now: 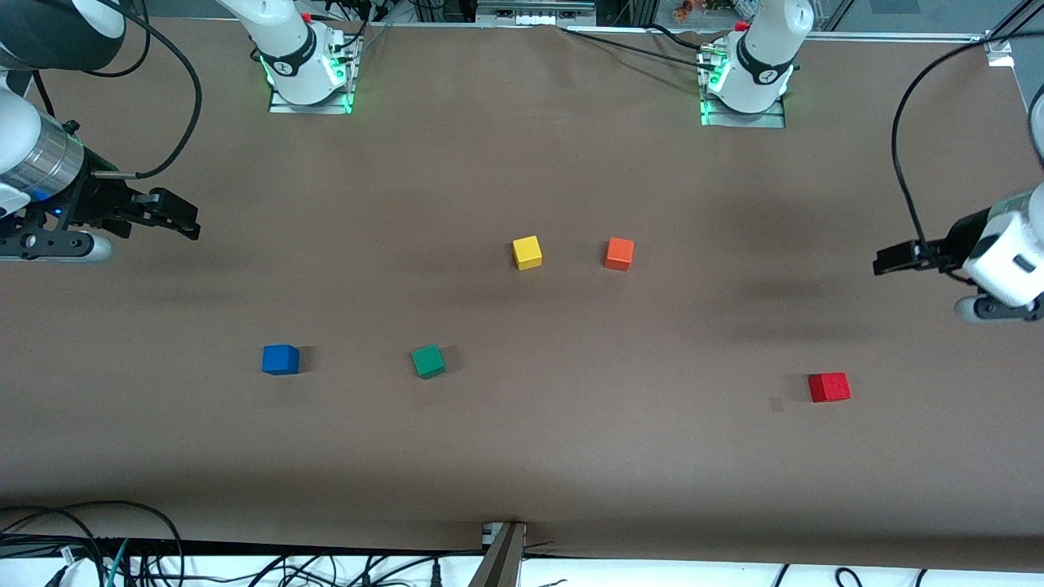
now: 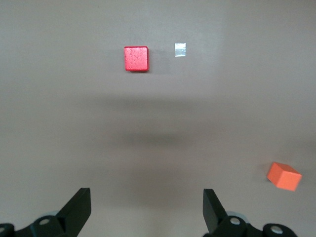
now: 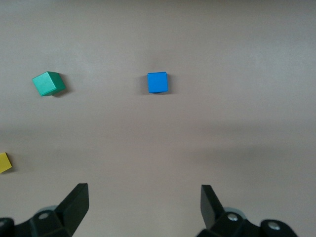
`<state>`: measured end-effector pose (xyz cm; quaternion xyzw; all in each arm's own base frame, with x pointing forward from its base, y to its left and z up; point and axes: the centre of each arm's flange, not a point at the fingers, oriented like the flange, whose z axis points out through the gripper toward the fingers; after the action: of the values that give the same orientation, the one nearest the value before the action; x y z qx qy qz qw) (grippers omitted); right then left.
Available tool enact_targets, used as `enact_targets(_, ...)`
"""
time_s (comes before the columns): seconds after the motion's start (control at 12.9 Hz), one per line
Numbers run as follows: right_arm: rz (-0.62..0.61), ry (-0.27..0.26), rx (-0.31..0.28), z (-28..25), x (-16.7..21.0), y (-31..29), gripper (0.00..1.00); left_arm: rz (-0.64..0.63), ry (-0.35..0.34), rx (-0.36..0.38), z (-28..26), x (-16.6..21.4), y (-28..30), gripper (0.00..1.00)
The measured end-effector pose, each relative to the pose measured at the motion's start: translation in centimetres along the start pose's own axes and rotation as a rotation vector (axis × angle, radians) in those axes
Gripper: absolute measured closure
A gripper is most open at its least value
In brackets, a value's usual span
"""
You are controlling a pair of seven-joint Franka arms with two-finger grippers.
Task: Pass red block to right arm, stack on blue
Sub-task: 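Move the left gripper toward the red cube, then lower the left gripper over the red cube and close on it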
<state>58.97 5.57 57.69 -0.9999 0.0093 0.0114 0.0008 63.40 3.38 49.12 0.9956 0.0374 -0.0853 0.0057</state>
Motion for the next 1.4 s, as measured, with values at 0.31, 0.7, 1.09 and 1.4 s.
enact_targets(0.31, 0.000, 0.000, 0.000, 0.0, 0.0, 0.0, 0.00, -0.009, -0.005, 0.007, 7.2, 4.4, -0.4, 0.00)
enact_targets(0.7, 0.000, -0.001, 0.000, 0.1, 0.1, 0.0, 0.00, -0.050, 0.021, 0.010, 16.7, 8.7, -3.5, 0.00)
enact_targets(1.09, 0.000, -0.001, -0.001, 0.1, 0.1, 0.0, 0.00, -0.048, 0.110, 0.017, 22.9, 11.5, -3.7, 0.00)
enact_targets(1.4, 0.000, -0.001, -0.001, 0.1, 0.1, 0.0, 0.00, -0.044, 0.163, 0.019, 25.6, 12.5, -3.6, 0.00)
